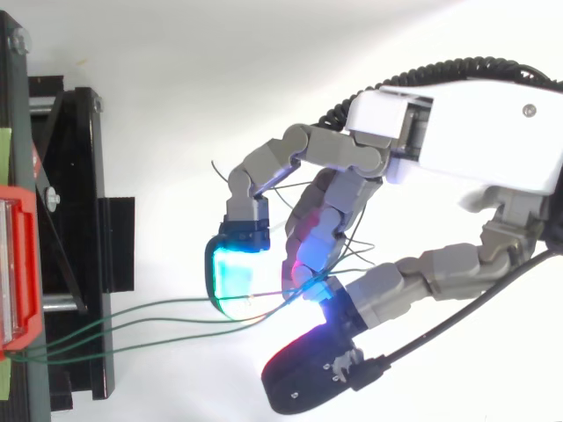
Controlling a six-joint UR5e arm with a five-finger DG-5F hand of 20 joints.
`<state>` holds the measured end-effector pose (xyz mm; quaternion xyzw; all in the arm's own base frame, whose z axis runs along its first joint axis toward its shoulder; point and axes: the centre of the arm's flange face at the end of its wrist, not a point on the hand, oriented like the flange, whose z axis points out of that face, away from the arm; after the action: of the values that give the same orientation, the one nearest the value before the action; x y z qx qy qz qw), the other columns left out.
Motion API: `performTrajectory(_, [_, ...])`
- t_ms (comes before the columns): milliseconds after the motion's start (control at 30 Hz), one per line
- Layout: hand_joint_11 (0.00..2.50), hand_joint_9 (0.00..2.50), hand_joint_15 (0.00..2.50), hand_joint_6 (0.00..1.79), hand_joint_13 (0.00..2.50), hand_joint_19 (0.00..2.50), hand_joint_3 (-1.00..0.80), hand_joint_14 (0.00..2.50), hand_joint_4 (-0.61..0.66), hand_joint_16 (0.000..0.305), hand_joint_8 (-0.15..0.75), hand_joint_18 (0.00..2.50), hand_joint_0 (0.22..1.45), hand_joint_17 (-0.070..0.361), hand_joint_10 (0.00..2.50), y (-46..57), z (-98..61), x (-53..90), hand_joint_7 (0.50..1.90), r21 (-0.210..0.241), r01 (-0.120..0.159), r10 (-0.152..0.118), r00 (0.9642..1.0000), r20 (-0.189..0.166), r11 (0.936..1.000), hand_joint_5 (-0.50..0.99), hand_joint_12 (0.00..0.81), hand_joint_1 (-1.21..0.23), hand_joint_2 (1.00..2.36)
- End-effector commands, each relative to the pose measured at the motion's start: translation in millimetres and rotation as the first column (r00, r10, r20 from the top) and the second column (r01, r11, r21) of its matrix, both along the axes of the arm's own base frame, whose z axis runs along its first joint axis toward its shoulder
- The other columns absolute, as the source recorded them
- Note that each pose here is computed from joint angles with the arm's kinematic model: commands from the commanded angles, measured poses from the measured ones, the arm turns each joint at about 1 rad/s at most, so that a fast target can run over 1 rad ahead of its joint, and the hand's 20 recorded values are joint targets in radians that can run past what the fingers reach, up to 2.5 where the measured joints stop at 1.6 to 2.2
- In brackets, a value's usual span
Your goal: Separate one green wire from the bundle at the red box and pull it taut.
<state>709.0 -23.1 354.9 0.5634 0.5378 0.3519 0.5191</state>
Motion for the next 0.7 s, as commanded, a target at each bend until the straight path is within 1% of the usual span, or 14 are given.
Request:
performTrajectory(0, [1.17, 1.26, 0.64, 0.84, 0.83, 0.64, -0.50, 0.03, 0.11, 0.049, 0.257, 0.63, 0.58, 0.109, 0.02, 0.1, 1.8, 0.5, 0.98, 0.004, 0.001, -0.001, 1.0000, 0.003, 1.0000, -0.14, 0.363, -0.79, 1.00])
performTrajectory(200, [1.13, 1.27, 0.63, 0.82, 0.82, 0.64, -0.50, 0.02, 0.11, 0.051, 0.271, 0.63, 0.53, 0.115, 0.02, 0.2, 2.5, 0.7, 0.99, 0.004, 0.001, -0.001, 1.0000, 0.005, 1.0000, -0.14, 0.369, -0.68, 1.00])
performTrajectory(300, [1.11, 1.27, 0.63, 0.82, 0.82, 0.64, -0.50, 0.02, 0.12, 0.051, 0.268, 0.62, 0.53, 0.115, 0.02, 0.3, 3.9, 1.2, 0.99, 0.005, 0.001, -0.001, 1.0000, 0.007, 1.0000, -0.13, 0.371, -0.66, 1.00])
performTrajectory(467, [1.10, 1.30, 0.63, 0.82, 0.83, 0.65, -0.49, 0.02, 0.10, 0.050, 0.263, 0.62, 0.55, 0.112, 0.03, 0.3, 3.9, 1.2, 1.02, 0.005, 0.001, -0.001, 1.0000, 0.007, 1.0000, -0.13, 0.362, -0.57, 1.00])
performTrajectory(567, [1.10, 1.32, 0.62, 0.83, 0.84, 0.65, -0.44, 0.02, 0.09, 0.049, 0.261, 0.62, 0.58, 0.109, 0.03, 0.2, 3.8, 1.0, 1.05, 0.004, 0.001, -0.001, 1.0000, 0.006, 1.0000, -0.13, 0.361, -0.58, 1.00])
performTrajectory(667, [1.10, 1.33, 0.62, 0.84, 0.85, 0.66, -0.37, 0.02, 0.08, 0.048, 0.258, 0.62, 0.60, 0.107, 0.03, 0.2, 3.2, 0.9, 1.07, 0.004, 0.001, -0.001, 1.0000, 0.006, 1.0000, -0.12, 0.357, -0.61, 1.01])
